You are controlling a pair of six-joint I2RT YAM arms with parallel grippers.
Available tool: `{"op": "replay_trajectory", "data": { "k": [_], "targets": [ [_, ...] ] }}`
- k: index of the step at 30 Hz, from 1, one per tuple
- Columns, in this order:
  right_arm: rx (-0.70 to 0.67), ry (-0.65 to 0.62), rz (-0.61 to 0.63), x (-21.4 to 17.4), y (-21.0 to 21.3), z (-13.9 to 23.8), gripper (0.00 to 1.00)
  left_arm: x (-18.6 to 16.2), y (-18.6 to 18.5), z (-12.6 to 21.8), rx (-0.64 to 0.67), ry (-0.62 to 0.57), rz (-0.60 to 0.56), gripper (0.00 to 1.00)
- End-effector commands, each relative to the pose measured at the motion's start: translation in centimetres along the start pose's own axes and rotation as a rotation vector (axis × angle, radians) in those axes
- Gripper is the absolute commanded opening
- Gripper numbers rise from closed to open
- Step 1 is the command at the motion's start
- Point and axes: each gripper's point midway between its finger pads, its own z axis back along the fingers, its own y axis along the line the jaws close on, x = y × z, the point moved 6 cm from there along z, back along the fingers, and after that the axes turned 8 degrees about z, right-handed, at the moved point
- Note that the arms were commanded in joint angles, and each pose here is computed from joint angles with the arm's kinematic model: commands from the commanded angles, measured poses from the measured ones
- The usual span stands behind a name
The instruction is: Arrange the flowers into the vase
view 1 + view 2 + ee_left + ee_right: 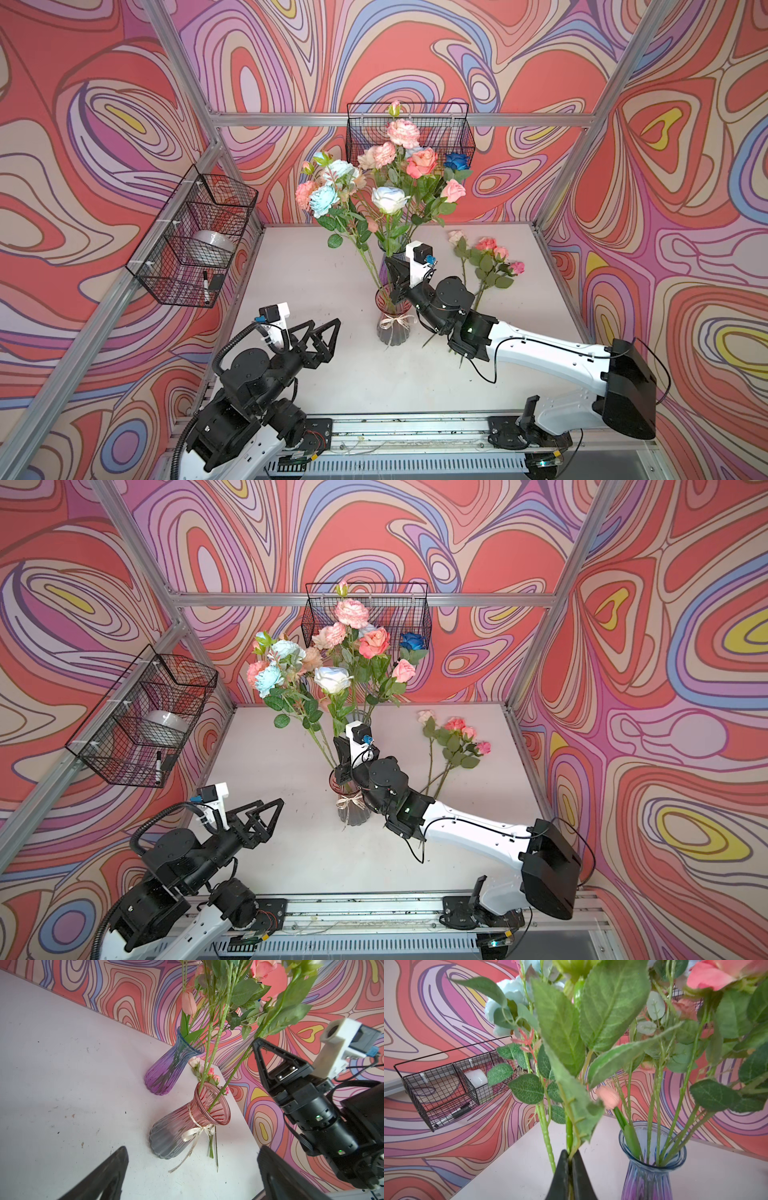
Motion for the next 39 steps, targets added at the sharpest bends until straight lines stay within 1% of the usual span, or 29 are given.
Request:
{"op": "replay_trajectory", "data": {
  "k": [1,4,7,9,11,13,15,20,27,30,32,34,36,37,39],
  "targets": [
    [-0.017,0.025,-0.047,-0.9,-0.3,1.0,0.0,1.0,0.3,1.9,0.046,-0.06,-0.015,0.99],
    [-0.018,0.073,-0.063,-1.9,-0.4,1.5,0.0,1.4,0.7,2.8,0.069,-0.091,-0.018,0.99],
    [-0.003,0.118,-0.077,-2.4,-0.4,2.1,0.08,1.6,0.7,3.3,0.072,-0.107,-0.023,0.99],
    [-0.001,0.151,-0.087,-2.5,-0.5,2.5,0.19,1.7,0.6,3.5,0.071,-0.112,-0.031,0.99],
    [0.005,0.181,-0.096,-2.5,-0.6,2.9,0.34,2.0,0.6,3.8,0.076,-0.122,-0.04,0.99],
    [0.014,0.194,-0.107,-2.2,-0.7,3.5,0.43,2.1,0.6,3.9,0.083,-0.126,-0.046,0.99],
    [0.022,0.199,-0.119,-1.9,-0.8,4.2,0.48,2.0,0.7,3.9,0.086,-0.123,-0.05,0.99],
    [0.022,0.21,-0.156,-1.0,-1.4,6.1,0.52,1.4,0.9,3.1,0.086,-0.094,-0.047,0.99],
    [-0.016,0.227,-0.225,-0.2,-2.7,8.8,0.52,0.6,1.3,1.9,0.085,-0.061,-0.04,0.99],
    [-0.111,0.271,-0.257,-1.1,-4.1,10.2,0.52,0.1,1.5,1.2,0.083,-0.038,-0.033,0.99],
    [-0.253,0.355,-0.257,-2.6,-5.7,10.8,0.57,-0.3,1.7,0.8,0.083,-0.021,-0.028,0.99],
    [-0.351,0.447,-0.262,-4.3,-7.2,10.9,0.57,-0.6,1.9,0.5,0.087,-0.011,-0.023,0.99],
    [-0.393,0.535,-0.328,-6.4,-9.3,10.7,0.55,-0.8,2.0,0.3,0.089,-0.005,-0.022,0.99],
    [-0.42,0.574,-0.379,-7.6,-10.5,10.7,0.53,-0.9,2.1,0.2,0.091,-0.001,-0.02,0.99],
    [-0.485,0.625,-0.445,-9.7,-12.9,10.9,0.51,-1.0,2.1,0.0,0.091,0.007,-0.017,0.99]
  ]
}}
